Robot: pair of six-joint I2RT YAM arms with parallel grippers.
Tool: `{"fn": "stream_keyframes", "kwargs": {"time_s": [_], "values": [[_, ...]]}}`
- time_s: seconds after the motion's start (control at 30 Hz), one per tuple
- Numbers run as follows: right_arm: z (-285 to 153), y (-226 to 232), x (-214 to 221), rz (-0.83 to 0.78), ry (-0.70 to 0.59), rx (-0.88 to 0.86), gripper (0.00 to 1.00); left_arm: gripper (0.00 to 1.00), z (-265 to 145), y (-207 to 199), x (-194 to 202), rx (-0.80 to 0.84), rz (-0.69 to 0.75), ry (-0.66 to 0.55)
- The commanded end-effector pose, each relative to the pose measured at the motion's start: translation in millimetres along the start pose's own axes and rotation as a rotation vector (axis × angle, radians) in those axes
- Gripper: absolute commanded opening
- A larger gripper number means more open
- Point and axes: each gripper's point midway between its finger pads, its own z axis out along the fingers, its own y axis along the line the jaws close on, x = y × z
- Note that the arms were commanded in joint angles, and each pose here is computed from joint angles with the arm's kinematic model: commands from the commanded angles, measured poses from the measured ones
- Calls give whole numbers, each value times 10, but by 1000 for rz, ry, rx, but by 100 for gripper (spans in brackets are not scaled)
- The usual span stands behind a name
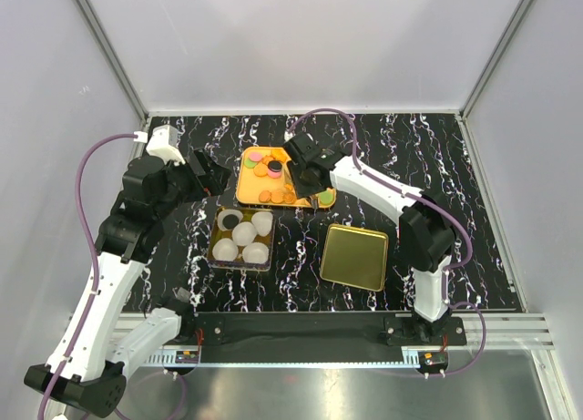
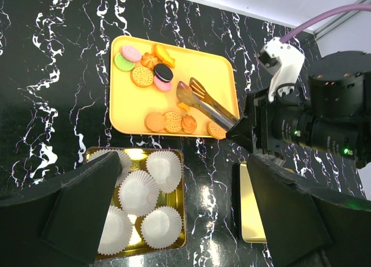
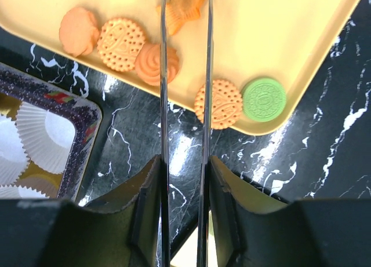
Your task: Pack the cookies
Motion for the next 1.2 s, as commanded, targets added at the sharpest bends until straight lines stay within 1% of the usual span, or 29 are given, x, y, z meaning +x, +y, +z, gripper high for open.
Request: {"fn": "stream_keyframes", "kwargs": {"time_s": [0.0,0.1,0.33,0.53,0.7,0.9,1.17], "values": [[-327,-40,-391,18,-117,-22,33,99,17,-99,-114,43,1,-42],[-328,-45,-402,14,-112,-23,30,99,29,-99,-109,43,1,-40],[-396,-62,-461,10,-128,-16,31,99,32,-99,-110,44,1,-41],[-622,-57,-560,21,-164,-32,31,99,51,-95,-97,43,1,-36],[-875,2,-567,38,-192,-96,31,99,79,-106,-97,47,0,-34],[-1112,143,-434,33,-197,-162,31,99,123,-114,-101,51,-3,-31],[-1315,612,-62,-59,-177,-207,31,99,135,-116,-106,51,-3,-31]]}}
